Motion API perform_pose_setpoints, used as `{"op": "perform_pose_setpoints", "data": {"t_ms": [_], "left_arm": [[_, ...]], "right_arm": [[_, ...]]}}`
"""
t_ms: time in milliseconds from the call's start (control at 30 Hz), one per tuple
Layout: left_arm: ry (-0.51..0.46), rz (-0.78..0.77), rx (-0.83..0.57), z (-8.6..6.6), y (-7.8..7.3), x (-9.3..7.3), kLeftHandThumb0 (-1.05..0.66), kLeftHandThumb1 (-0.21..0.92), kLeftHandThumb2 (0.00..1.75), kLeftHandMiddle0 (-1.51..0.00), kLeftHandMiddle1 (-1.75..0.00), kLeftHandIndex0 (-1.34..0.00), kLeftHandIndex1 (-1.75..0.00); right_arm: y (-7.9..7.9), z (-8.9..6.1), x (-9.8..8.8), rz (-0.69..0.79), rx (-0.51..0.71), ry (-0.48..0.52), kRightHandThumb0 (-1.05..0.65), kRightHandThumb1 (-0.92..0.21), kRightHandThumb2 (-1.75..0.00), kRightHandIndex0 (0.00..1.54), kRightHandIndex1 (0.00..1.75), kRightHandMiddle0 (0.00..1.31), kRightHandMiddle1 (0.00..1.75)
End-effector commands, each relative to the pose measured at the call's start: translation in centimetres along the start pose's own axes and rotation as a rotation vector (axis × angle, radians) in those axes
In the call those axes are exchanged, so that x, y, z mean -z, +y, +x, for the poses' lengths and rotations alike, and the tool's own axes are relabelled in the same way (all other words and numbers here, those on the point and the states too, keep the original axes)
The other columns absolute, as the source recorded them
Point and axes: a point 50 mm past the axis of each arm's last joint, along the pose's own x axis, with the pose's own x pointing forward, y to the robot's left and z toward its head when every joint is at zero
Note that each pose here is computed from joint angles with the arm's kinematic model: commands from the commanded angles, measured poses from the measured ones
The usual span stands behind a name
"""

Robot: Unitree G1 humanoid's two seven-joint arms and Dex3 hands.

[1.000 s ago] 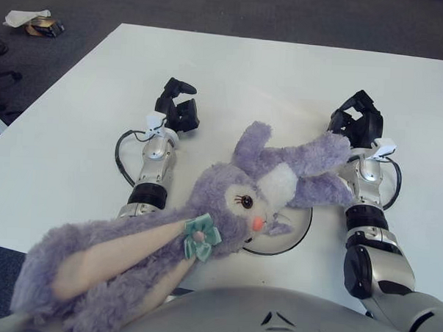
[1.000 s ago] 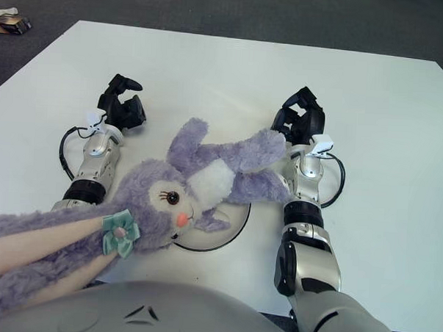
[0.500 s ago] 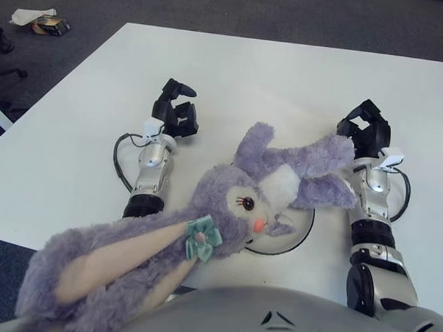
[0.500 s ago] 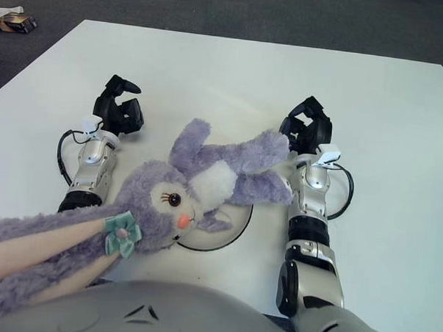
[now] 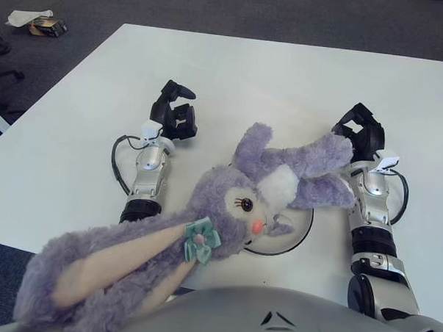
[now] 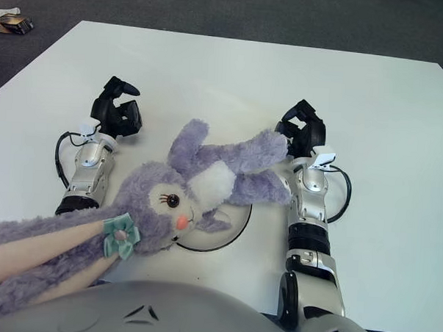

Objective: Put the doll into the plate.

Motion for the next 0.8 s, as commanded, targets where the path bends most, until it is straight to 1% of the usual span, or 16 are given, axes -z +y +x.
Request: {"op": "perform_pose_setpoints", "data": {"t_ms": [0, 400, 767], "left_arm": [[0.141, 0.004, -0.024, -3.01, 0.72, 2.89, -0.43, 0.48, 1.12, -1.12, -1.75, -0.48, -1.75], [0.160, 0.025, 0.038, -3.26, 0.76, 2.51, -0.43, 0.46, 1.14, -1.12, -1.75, -0.50, -1.75], [0.170, 0.027, 0.049, -3.44, 0.88, 2.20, -0.44, 0.46, 1.15, -1.12, -1.75, -0.50, -1.75]], "right_arm": [[-0.53, -2.75, 3.01, 0.004, 0.042, 0.143, -0.53, -0.20, -1.46, 1.25, 1.75, 0.71, 1.75], [-0.49, -2.87, 2.74, -0.010, 0.041, 0.165, -0.53, -0.21, -1.45, 1.25, 1.75, 0.70, 1.75], [-0.37, -2.99, 2.43, -0.032, 0.013, 0.179, -0.51, -0.24, -1.41, 1.23, 1.75, 0.68, 1.75]]}}
